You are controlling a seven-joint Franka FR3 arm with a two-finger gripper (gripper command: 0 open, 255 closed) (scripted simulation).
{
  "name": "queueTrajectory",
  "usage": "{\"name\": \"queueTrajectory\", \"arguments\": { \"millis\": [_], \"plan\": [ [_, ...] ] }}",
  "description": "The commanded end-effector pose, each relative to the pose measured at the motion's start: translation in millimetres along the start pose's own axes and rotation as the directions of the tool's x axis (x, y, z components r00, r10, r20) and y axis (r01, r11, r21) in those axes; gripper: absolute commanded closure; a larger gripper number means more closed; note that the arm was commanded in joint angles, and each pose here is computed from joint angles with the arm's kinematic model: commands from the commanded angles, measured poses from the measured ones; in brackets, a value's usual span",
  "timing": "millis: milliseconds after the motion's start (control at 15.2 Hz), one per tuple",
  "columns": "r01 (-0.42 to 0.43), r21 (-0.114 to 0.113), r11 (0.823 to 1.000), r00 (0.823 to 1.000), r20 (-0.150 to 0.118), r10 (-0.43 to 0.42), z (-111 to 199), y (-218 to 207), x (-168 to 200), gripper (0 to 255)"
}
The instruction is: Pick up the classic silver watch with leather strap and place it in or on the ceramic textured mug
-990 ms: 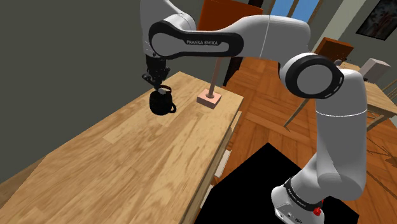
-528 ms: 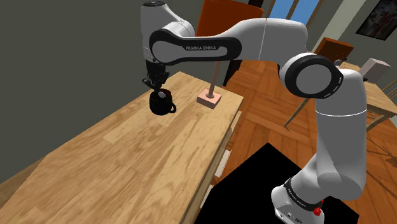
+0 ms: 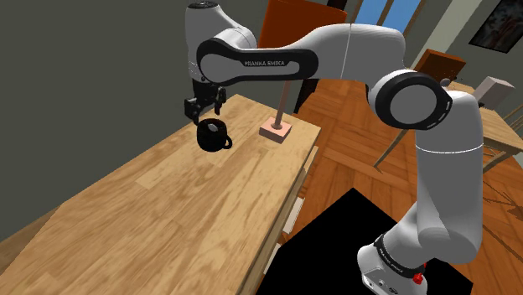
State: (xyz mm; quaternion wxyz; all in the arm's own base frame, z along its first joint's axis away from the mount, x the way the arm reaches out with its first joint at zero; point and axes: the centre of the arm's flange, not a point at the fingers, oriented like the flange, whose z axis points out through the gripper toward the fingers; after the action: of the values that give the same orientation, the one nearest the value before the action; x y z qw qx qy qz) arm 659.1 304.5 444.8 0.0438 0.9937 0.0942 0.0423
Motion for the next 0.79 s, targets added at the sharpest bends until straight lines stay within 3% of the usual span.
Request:
{"name": "queueTrajectory", "arguments": {
  "millis": [0,264,726],
  "plan": [
    [0.0,0.0,1.0,1.0,0.0,0.0,0,0,0,0],
    [0.0,0.0,1.0,1.0,0.0,0.0,-50,0,0,0],
    [0.0,0.0,1.0,1.0,0.0,0.0,-50,0,0,0]
  ]
}}
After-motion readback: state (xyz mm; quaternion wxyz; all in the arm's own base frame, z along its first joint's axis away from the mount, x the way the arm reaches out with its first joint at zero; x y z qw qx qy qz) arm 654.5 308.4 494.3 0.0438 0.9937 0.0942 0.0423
